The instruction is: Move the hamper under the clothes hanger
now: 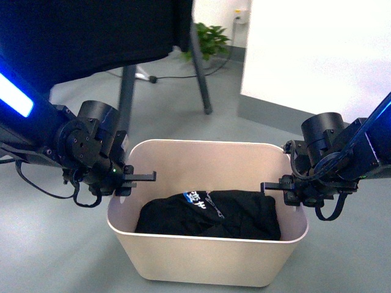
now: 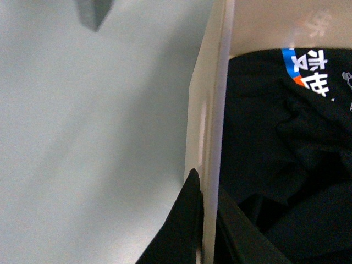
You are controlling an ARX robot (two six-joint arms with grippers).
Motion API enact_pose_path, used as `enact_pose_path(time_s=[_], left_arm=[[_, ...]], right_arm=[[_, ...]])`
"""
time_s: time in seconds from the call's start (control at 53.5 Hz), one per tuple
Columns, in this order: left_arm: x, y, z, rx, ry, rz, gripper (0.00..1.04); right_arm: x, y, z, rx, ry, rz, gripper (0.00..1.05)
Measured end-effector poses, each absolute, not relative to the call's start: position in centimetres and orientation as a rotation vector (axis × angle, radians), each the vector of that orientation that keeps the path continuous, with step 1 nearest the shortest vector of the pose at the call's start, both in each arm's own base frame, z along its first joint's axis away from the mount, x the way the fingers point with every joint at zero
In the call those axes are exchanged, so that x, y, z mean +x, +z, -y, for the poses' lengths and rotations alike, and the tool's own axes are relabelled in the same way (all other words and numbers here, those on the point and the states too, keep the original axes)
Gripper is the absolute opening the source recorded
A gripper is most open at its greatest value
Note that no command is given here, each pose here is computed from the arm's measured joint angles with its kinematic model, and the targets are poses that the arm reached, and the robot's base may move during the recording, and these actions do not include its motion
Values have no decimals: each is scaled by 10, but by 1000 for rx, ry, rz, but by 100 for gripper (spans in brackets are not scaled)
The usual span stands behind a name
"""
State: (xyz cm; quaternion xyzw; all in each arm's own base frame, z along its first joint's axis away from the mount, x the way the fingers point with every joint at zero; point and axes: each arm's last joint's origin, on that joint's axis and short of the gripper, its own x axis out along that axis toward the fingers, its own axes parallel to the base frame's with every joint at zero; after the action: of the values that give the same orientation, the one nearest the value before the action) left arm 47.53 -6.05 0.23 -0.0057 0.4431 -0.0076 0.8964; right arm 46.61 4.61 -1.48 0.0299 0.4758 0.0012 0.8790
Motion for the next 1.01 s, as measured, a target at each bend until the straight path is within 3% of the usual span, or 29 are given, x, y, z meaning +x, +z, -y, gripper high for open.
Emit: enact_pose_path(time_s=[0.56,0.747,1.009], left_arm=[[475,2,60,-10,-13,-919,4],[473,2,79,-4,-69,-921,4],[476,3,53,-13,9,-916,4]], right_arm=[[466,-15,-46,63,3,-992,4],[467,-15,-28,68,-39,-991,4],[465,-15,-55,55,31,-995,4]])
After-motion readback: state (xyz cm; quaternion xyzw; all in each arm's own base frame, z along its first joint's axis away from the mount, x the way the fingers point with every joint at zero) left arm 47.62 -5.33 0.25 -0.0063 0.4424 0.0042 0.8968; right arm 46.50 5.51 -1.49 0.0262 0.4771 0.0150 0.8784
